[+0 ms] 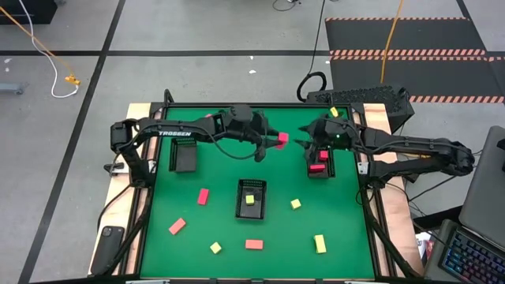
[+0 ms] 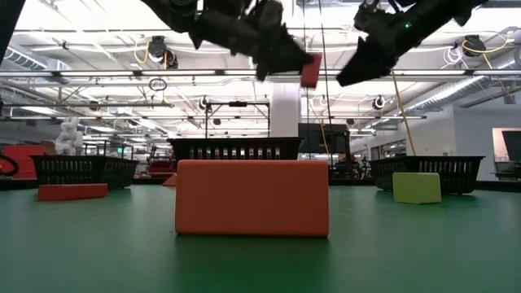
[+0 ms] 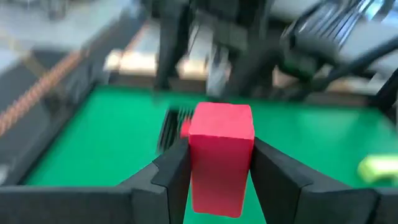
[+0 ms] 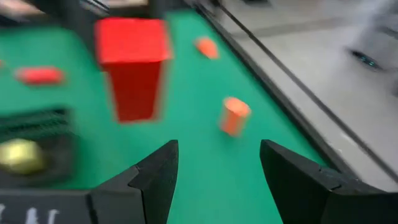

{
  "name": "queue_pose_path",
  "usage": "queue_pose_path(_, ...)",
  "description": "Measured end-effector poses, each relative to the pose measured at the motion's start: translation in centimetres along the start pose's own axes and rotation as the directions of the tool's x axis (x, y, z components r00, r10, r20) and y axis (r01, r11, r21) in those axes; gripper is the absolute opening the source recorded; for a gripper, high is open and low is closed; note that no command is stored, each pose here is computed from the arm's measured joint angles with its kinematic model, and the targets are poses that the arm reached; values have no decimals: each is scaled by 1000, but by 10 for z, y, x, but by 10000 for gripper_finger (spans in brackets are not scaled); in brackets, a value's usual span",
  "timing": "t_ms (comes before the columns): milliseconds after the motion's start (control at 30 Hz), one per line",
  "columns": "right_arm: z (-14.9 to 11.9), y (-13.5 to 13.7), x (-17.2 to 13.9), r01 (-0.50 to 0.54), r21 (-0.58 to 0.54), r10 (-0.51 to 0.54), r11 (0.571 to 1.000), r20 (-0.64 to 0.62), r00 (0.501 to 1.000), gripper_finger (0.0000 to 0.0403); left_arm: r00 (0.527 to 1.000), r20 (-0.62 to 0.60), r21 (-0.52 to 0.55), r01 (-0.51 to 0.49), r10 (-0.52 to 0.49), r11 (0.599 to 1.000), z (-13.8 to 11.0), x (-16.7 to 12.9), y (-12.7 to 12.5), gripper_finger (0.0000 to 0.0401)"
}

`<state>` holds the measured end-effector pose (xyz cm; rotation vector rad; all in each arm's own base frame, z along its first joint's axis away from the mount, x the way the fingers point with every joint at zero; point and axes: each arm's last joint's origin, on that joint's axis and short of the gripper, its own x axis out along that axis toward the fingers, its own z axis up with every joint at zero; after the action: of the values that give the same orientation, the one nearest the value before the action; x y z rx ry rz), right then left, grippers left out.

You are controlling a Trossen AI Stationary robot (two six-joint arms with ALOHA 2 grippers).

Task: Sort & place blocks by color
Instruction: Put the red block into the top right black basket

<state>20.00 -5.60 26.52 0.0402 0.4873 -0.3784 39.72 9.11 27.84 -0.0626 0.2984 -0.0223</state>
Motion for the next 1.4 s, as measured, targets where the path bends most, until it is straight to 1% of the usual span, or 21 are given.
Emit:
queue_pose_path(33, -1, 1, 2, -43, 3, 43, 999, 46, 998, 219, 1000, 30, 6, 8, -9, 1000, 3, 0, -1, 152)
queue_pose_path(67, -2, 2, 4, -63, 3, 63, 998, 80, 995, 219, 999, 48, 4, 15, -15, 1000, 4, 1, -2, 152)
queue_pose_path(167, -5, 3, 6, -81, 3, 79, 997, 142, 987, 219, 996, 82, -11, 33, -32, 999, 7, 1, -2, 152)
queue_pose_path(267, -3, 3, 4, -82, 3, 80, 997, 170, 982, 219, 996, 88, -17, 34, -33, 999, 8, 1, -2, 152)
queue_pose_path(467, -2, 4, 3, -137, 20, 131, 990, 187, 974, 224, 995, 98, -12, 33, -32, 999, 9, 0, -1, 152)
queue_pose_path(600, -1, 4, 3, -141, 38, 131, 989, 192, 973, 247, 995, 100, -12, 17, -16, 1000, 9, -1, 3, 152)
queue_pose_path(700, -1, 5, 3, -151, 53, 138, 987, 190, 972, 271, 997, 78, -13, 1, 0, 1000, 7, -1, 8, 152)
queue_pose_path(800, -2, 6, 3, -197, 47, 186, 979, 177, 966, 295, 998, 60, -15, -13, 14, 1000, 5, -3, 13, 152)
queue_pose_path(867, -1, 6, 2, -218, 41, 206, 975, 190, 960, 309, 997, 69, -27, -22, 24, 999, 5, -4, 17, 152)
queue_pose_path(967, 1, 6, 1, -216, 38, 203, 976, 214, 956, 324, 996, 92, -32, -12, 15, 999, 7, -5, 20, 152)
queue_pose_path(1067, 1, 5, 2, -190, 43, 177, 981, 213, 961, 330, 994, 106, -28, 15, -12, 1000, 9, -3, 13, 152)
queue_pose_path(1233, 2, 6, 4, -190, 43, 176, 981, 223, 959, 330, 984, 170, -6, 55, -53, 998, 16, -1, -1, 152)
queue_pose_path(1400, 5, 6, 3, -200, 36, 185, 979, 253, 950, 326, 976, 204, 10, 80, -80, 997, 20, 1, -13, 152)
